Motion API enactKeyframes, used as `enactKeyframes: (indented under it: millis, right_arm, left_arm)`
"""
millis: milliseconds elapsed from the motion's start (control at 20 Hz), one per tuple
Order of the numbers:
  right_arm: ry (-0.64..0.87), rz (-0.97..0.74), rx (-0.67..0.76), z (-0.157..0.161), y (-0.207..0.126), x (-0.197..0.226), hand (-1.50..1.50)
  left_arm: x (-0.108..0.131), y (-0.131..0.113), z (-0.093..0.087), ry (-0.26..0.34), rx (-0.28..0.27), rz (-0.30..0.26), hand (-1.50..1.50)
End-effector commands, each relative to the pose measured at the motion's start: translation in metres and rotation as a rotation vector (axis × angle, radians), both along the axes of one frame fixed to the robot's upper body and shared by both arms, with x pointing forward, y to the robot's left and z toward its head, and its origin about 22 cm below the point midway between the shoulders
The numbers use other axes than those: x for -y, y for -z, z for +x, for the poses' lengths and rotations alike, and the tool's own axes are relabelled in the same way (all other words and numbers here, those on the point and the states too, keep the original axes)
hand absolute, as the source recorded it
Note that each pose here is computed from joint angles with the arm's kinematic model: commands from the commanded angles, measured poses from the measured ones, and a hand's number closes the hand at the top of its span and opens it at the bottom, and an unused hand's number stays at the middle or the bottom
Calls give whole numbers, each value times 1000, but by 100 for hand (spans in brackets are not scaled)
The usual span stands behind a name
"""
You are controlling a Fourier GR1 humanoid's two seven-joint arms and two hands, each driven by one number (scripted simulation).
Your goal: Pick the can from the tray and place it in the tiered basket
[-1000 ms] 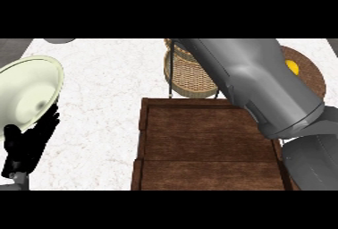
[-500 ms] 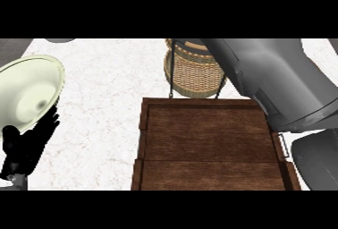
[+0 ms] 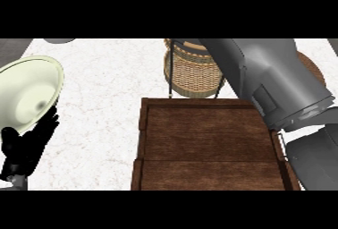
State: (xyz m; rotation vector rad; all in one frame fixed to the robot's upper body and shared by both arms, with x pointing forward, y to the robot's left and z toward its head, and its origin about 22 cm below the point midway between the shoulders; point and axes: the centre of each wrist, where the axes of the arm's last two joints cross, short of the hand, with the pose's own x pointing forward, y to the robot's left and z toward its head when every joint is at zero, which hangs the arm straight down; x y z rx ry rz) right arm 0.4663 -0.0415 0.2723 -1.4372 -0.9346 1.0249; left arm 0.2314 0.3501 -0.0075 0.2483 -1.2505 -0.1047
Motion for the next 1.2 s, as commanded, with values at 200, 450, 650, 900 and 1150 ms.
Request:
enactKeyframes:
  millis: [200, 450, 650, 900, 1150]
  right_arm:
    - [54, 190, 71, 2, 10, 9, -150]
    - [43, 283, 316, -2, -41, 16, -150]
    - [115, 424, 437, 1, -59, 40, -150]
    - [252, 669, 439, -6, -100, 59, -150]
    - [176, 945, 518, -12, -107, 79, -150]
  left_arm:
    - [10, 14, 3, -19, -37, -1, 0]
    - [-3, 1, 2, 5, -33, -3, 0]
    - [-6, 6, -7, -22, -46, 0, 0]
    - [-19, 17, -22, -65, -66, 4, 0]
    - [-19, 22, -30, -113, -81, 3, 0]
